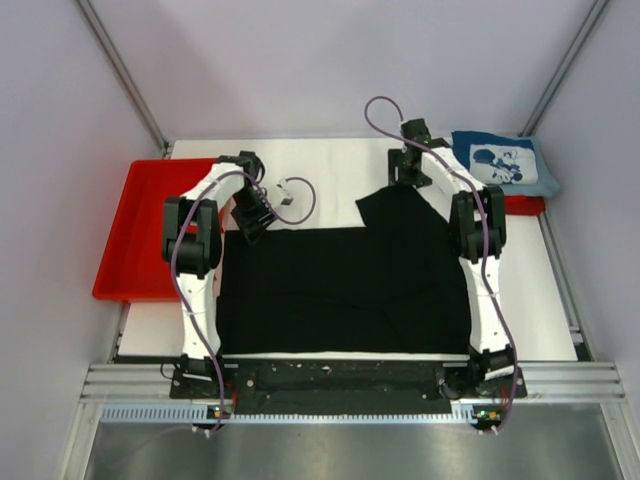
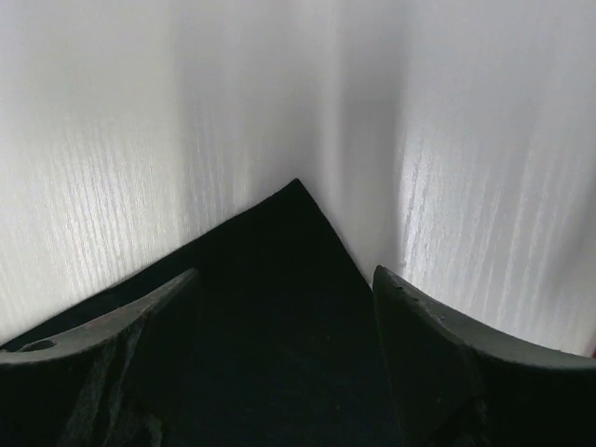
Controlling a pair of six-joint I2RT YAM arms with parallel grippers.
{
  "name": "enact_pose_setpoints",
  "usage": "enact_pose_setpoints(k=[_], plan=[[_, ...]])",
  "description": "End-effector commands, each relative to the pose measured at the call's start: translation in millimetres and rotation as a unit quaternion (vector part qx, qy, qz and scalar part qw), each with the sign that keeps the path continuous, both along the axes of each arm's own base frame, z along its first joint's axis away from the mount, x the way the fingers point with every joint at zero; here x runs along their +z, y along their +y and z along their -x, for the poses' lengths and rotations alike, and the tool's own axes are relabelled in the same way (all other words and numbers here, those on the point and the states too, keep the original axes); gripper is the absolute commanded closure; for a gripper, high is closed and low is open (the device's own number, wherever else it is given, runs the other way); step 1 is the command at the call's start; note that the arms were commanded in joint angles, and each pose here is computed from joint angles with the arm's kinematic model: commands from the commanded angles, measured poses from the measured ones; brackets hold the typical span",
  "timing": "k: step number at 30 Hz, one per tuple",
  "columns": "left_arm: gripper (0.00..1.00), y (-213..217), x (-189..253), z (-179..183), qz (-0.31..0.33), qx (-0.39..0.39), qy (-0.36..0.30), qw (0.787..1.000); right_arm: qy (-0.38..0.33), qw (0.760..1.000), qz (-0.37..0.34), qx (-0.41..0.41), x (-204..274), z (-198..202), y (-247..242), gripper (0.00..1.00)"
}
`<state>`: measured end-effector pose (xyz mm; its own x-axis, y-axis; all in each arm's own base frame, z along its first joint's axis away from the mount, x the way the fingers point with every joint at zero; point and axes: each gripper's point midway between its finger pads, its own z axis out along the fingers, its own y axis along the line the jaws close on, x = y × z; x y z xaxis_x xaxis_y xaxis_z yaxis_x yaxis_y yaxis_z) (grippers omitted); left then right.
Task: Fold and stack the t-shirts
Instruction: Grap the side of the flattened tshirt furthest away from the robot with both arms
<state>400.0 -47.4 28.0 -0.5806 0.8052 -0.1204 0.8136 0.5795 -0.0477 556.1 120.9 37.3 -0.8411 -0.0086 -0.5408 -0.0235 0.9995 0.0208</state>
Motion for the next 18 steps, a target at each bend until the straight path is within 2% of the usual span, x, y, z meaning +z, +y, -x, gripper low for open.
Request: enact_pose_setpoints(k=[1,3,5,6,8,10,11,12,18], plan=[[0.43,-1,-6,-1,0.009,-0.017,0.005,1.0,0.027,0.999,0.001,0.016,-11,4,9,0.28],[0.43,-2,-12,-3,0.01,-0.021,0.005,1.0,0.028,0.999,0.002,0.024,-12,5,13,0.33],[0.45,-1,-15,0,0.009,-0.025,0.014,1.0,0.034,0.999,0.0,0.034,-14,9,18,0.5],[0.47,-2,-15,3,0.011,-0.028,0.021,0.999,0.036,0.999,-0.002,0.037,-14,11,19,0.65],[0.55,-4,-14,12,0.018,-0.031,0.04,0.999,0.034,0.999,-0.01,0.038,-7,16,22,0.87],[0.74,-5,-12,15,0.021,-0.03,0.046,0.998,0.019,0.999,-0.025,0.037,8,16,25,1.0],[0.93,-6,-9,17,0.024,-0.03,0.046,0.998,0.007,0.999,-0.033,0.039,20,17,27,1.0],[1.0,-7,-7,18,0.029,-0.026,0.046,0.998,-0.003,0.999,-0.039,0.039,30,17,27,1.0],[1.0,-11,30,9,0.041,-0.014,-0.023,0.999,-0.07,0.994,-0.071,0.04,111,48,25,1.0]])
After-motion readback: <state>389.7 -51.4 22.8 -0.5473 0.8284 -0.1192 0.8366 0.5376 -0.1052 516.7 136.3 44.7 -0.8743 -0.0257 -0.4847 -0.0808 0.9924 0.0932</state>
